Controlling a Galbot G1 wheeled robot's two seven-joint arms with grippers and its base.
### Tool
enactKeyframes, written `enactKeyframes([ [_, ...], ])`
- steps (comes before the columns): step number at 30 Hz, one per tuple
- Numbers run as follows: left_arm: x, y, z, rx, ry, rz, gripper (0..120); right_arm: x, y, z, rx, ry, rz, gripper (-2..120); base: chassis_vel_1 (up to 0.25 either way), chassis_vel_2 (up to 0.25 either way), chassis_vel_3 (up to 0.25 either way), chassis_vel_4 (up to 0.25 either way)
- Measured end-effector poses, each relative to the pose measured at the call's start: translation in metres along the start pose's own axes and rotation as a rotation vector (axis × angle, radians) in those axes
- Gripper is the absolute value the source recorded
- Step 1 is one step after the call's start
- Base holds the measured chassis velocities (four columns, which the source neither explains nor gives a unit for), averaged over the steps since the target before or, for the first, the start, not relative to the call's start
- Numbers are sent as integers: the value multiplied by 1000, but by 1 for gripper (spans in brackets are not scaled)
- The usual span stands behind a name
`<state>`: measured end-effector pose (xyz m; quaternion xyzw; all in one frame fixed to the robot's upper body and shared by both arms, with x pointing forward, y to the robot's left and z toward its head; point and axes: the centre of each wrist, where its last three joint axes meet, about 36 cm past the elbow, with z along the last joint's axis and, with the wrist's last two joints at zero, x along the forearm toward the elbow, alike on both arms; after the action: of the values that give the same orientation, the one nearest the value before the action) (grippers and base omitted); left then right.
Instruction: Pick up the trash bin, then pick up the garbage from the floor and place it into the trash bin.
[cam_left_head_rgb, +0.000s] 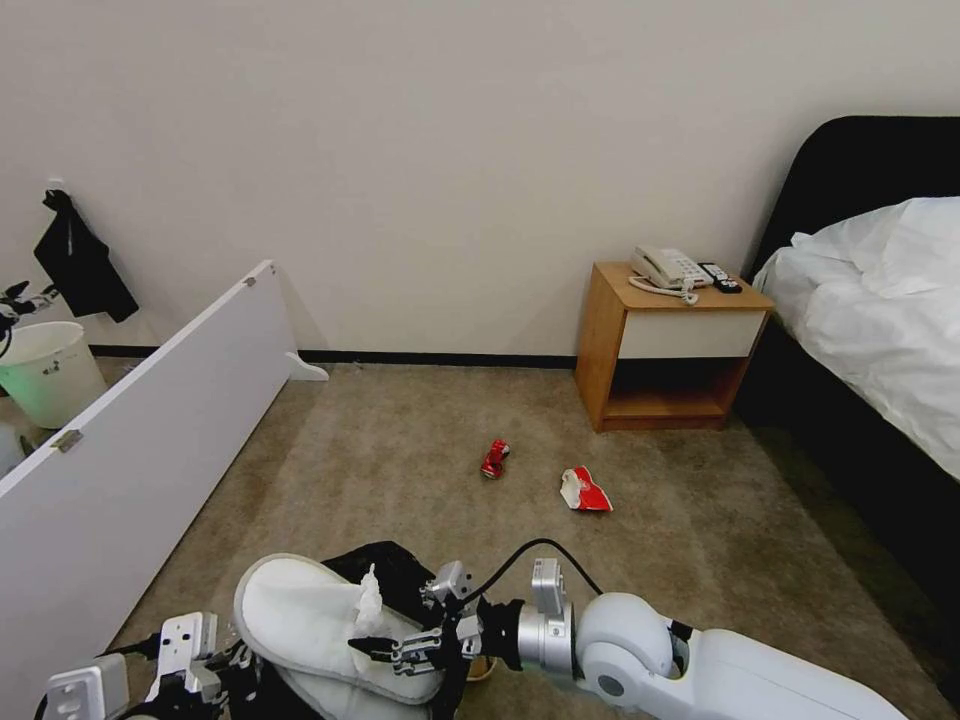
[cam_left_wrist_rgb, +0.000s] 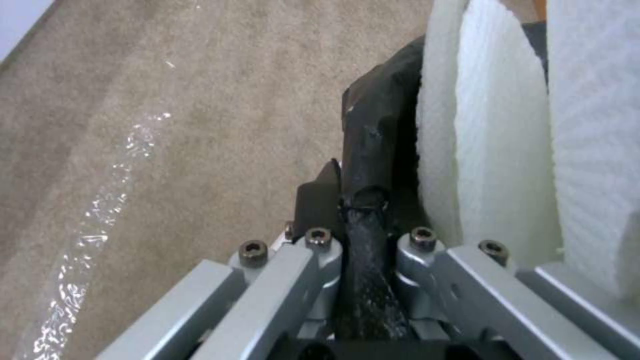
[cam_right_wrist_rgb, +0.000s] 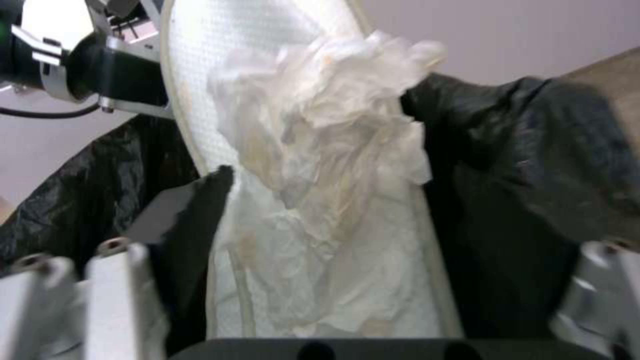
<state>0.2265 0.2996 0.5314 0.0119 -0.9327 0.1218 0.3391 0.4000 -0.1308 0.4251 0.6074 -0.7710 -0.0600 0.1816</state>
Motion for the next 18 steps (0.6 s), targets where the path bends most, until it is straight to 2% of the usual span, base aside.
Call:
enactKeyframes([
  [2,0,0,0,-4,-2,-5,4,5,0,-5,8,-8,7,98,0,0,0,0],
  [4,0,0,0,-6,-4,-7,4,9,0,-7,12,-12,11,99,0,0,0,0],
  [9,0,1,-1,-10,-11,-14,4,24,-2,-14,26,-31,38,100,0,0,0,0],
  [18,0,0,-2,-15,-21,-21,4,73,-8,-24,71,-87,114,100,0,0,0,0],
])
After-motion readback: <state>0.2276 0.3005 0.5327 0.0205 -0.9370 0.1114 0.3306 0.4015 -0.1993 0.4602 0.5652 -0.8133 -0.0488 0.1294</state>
